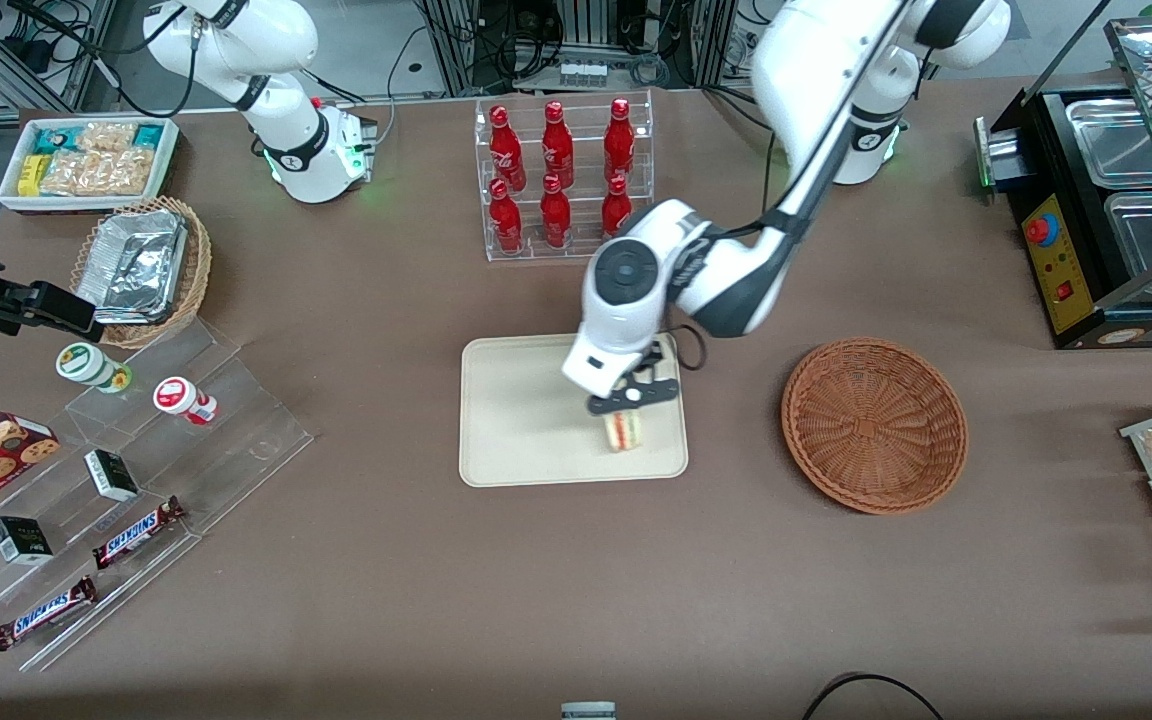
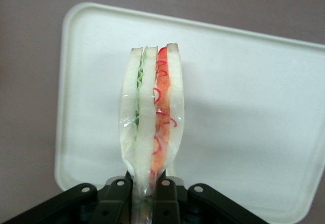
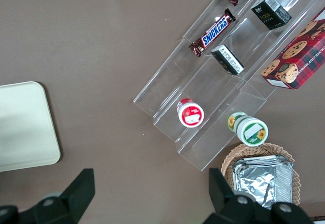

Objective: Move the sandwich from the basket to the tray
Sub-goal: 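Carry the sandwich with the left gripper over the cream tray and lower it, then open the left gripper to release the sandwich onto the tray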

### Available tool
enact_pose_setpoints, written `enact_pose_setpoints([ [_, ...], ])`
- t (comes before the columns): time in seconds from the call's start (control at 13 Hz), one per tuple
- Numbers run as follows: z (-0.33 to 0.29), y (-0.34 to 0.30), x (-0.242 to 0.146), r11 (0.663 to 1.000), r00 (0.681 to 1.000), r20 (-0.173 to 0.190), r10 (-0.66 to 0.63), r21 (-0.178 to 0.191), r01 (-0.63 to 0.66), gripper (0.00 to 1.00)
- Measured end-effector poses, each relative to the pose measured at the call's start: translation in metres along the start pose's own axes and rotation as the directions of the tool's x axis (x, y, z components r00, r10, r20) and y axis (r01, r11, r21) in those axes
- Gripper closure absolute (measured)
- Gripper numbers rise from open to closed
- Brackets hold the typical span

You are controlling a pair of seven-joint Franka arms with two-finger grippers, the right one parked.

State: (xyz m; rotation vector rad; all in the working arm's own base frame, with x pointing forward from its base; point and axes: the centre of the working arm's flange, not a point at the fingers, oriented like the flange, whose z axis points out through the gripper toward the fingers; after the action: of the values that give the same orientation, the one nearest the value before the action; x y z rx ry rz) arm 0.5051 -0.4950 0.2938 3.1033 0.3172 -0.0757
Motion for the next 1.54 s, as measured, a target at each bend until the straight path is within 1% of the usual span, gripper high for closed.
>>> enact_pose_setpoints([
  [0.15, 0.006, 0.022, -0.009, 1.000, 1.000, -0.006, 0.000, -0.017, 0.000, 0.85],
  [0.31, 0.013, 0.038, -0.010, 0.999, 1.000, -0.011, -0.009, -0.033, 0.008, 0.85],
  [0.69, 0.034, 0.045, -0.009, 1.000, 1.000, -0.001, 0.001, -0.021, -0.001, 0.85],
  [0.92, 0.040, 0.043, -0.008, 1.000, 0.999, 0.030, 0.012, -0.028, -0.011, 0.85],
  [1.0, 0.041, 0.042, -0.007, 1.000, 0.999, 0.033, 0.011, -0.029, -0.010, 0.85],
  [1.54, 0.051, 0.041, -0.006, 1.000, 0.999, 0.042, -0.001, -0.018, 0.002, 0.85],
])
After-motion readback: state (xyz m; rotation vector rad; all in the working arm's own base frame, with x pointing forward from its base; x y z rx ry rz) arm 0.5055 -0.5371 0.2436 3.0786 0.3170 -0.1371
